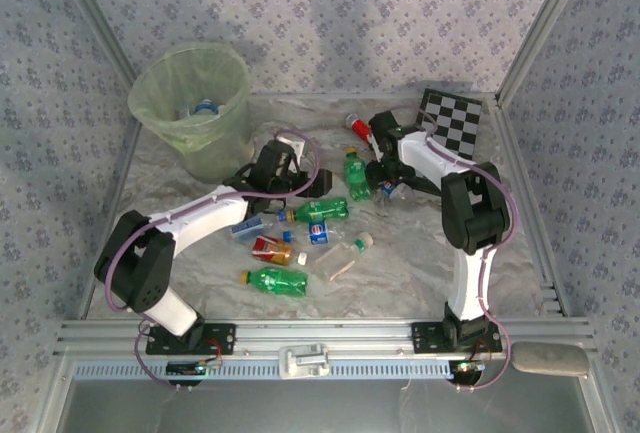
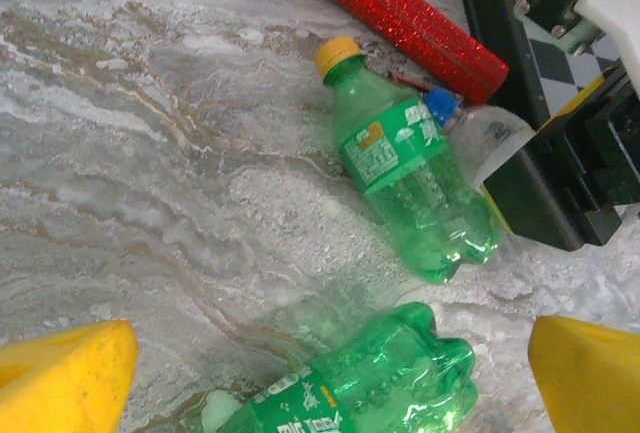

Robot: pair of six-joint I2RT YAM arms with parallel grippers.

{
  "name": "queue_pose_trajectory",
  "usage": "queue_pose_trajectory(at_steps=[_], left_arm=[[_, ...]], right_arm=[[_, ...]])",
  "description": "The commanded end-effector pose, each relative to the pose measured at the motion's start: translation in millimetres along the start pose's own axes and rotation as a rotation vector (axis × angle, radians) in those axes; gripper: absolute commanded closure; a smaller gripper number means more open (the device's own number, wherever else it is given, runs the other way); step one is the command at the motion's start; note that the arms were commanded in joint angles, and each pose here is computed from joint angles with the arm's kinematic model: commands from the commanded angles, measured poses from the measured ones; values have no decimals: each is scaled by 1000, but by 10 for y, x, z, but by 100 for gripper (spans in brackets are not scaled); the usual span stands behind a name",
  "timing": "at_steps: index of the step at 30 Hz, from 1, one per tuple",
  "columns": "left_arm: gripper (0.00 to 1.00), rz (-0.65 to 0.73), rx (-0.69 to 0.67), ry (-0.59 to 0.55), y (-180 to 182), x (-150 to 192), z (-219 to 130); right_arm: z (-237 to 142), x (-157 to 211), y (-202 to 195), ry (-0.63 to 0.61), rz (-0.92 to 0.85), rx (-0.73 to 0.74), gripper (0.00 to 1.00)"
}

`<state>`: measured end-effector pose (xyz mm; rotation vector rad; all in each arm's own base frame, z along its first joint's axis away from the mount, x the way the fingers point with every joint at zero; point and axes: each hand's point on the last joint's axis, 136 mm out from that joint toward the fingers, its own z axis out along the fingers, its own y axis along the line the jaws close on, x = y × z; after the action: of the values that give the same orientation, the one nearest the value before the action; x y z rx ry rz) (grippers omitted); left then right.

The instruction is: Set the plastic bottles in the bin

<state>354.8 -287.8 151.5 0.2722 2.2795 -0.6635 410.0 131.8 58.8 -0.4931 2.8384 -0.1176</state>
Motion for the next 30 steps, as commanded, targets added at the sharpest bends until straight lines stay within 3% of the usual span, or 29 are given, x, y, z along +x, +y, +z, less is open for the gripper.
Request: queue_pose_trajectory(at_steps=[1, 10, 18, 30], left_arm=[[0, -2, -23, 1, 33, 20, 7], [0, 1, -34, 10, 71, 75, -1], [0, -12, 14, -12, 3, 75, -14], [0, -18, 200, -42, -371, -42, -141]], right_arm=[[106, 21, 109, 28, -17, -31, 28], [182, 38, 121, 47, -7, -24, 24], [57, -10, 157, -6, 28, -62, 44], [-808, -313, 259, -315, 256, -352, 49]])
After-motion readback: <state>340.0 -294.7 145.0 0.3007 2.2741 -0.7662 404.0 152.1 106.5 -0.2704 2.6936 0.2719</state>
